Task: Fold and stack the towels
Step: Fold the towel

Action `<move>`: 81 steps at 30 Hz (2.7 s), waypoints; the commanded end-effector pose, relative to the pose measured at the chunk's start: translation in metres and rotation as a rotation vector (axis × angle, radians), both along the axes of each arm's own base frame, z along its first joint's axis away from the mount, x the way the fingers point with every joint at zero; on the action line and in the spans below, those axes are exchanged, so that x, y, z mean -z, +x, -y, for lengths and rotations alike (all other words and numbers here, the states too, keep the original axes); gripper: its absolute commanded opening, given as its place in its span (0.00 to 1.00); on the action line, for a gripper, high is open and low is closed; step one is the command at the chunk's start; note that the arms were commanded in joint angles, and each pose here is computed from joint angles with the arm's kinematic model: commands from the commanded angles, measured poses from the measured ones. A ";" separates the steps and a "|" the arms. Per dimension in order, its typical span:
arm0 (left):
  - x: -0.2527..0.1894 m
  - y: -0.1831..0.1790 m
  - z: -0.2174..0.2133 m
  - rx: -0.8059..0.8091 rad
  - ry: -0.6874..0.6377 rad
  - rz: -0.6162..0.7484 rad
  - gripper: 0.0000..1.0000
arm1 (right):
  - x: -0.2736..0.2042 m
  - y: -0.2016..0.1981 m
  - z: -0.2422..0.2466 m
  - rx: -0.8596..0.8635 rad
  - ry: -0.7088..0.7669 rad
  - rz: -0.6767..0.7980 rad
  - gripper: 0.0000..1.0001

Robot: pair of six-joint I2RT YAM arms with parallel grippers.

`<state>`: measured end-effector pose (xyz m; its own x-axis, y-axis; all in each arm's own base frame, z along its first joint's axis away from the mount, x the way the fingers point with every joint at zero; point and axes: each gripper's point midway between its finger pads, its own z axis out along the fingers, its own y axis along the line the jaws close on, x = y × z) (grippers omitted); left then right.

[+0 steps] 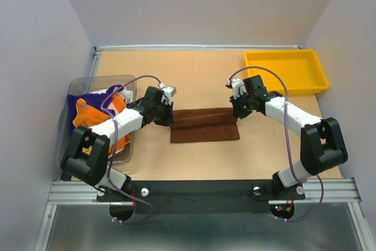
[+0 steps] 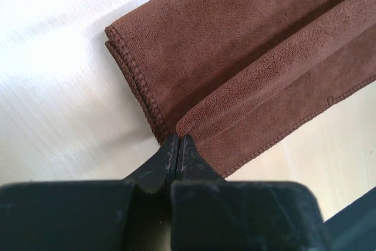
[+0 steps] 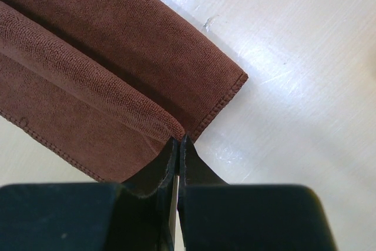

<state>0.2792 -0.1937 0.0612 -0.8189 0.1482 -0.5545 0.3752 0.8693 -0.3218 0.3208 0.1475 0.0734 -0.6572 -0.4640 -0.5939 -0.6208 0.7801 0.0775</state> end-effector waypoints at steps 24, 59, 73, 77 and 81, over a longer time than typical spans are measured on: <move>-0.029 -0.014 -0.003 -0.068 -0.055 0.015 0.00 | -0.018 -0.025 0.009 0.068 0.009 -0.023 0.01; -0.094 -0.032 0.009 -0.264 -0.319 0.141 0.56 | -0.059 -0.041 -0.039 0.222 0.244 -0.064 0.51; 0.024 -0.047 0.027 -0.335 -0.247 -0.067 0.37 | 0.041 -0.067 -0.004 0.523 0.170 -0.175 0.46; 0.038 -0.042 0.005 -0.409 -0.200 -0.065 0.36 | 0.041 -0.067 0.006 0.573 0.160 -0.148 0.46; 0.028 -0.022 -0.025 -0.475 -0.143 -0.020 0.42 | 0.006 -0.043 0.014 0.610 0.200 -0.019 0.47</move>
<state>0.2369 -0.2030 0.0287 -0.8384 -0.2853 -0.4645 0.0050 0.8481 -0.5299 0.2483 0.1465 0.0345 -0.8693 0.0421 -0.4925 -0.1174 0.9503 0.2884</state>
